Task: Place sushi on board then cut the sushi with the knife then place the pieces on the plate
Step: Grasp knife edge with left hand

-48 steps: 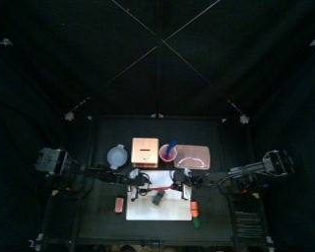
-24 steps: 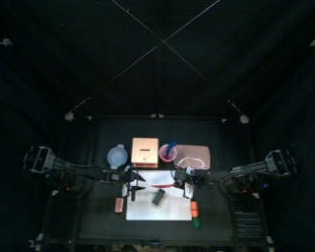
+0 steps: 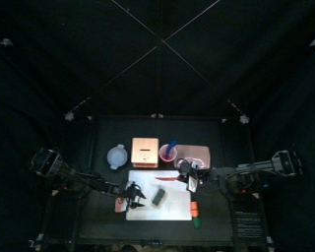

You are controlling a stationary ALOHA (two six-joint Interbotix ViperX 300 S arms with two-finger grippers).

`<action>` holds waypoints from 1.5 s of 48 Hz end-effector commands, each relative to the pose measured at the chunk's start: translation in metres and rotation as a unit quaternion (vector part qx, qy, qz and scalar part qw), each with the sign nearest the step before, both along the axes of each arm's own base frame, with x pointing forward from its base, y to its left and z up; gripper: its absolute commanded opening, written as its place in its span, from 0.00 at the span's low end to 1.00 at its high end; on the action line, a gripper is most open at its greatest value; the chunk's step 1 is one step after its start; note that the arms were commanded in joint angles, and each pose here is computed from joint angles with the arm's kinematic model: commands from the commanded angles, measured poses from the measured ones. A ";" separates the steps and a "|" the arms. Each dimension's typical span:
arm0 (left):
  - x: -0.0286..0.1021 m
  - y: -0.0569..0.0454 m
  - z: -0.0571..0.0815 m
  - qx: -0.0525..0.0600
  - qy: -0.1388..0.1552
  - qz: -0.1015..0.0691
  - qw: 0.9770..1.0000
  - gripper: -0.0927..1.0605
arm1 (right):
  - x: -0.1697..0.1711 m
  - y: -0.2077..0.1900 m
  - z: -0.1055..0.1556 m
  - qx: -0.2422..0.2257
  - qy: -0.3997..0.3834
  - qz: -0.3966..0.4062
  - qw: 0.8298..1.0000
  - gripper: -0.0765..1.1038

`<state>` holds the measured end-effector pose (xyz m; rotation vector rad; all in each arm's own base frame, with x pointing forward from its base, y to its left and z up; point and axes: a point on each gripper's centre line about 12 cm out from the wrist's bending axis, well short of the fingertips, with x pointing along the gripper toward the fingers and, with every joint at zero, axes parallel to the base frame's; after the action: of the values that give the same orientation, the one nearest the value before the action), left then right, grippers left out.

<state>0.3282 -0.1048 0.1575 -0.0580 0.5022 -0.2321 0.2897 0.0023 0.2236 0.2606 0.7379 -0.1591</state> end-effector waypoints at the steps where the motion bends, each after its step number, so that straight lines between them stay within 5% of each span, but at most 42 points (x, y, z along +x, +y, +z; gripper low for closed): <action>1: 0.014 -0.005 -0.004 0.001 0.001 0.001 1.000 0.76 | -0.006 -0.001 0.008 0.006 -0.017 -0.005 1.000 0.40; 21: 0.040 -0.013 -0.035 0.007 0.051 0.007 0.999 0.76 | -0.015 -0.002 0.005 0.013 -0.016 -0.010 1.000 0.40; 32: 0.047 -0.011 -0.045 0.000 0.078 0.021 0.997 0.76 | -0.016 -0.002 0.004 0.013 -0.014 -0.010 1.000 0.40; 42: 0.053 -0.010 -0.044 -0.008 0.078 0.032 0.996 0.76 | -0.017 -0.003 0.002 0.013 -0.012 -0.011 1.000 0.40; 72: 0.075 -0.016 -0.040 0.002 0.058 0.018 0.998 0.76 | -0.043 -0.002 0.013 0.031 -0.013 -0.022 0.999 0.40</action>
<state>0.3936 -0.1201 0.1040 -0.0753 0.6607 -0.1885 0.2506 0.0001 0.2264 0.3245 0.7481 -0.1839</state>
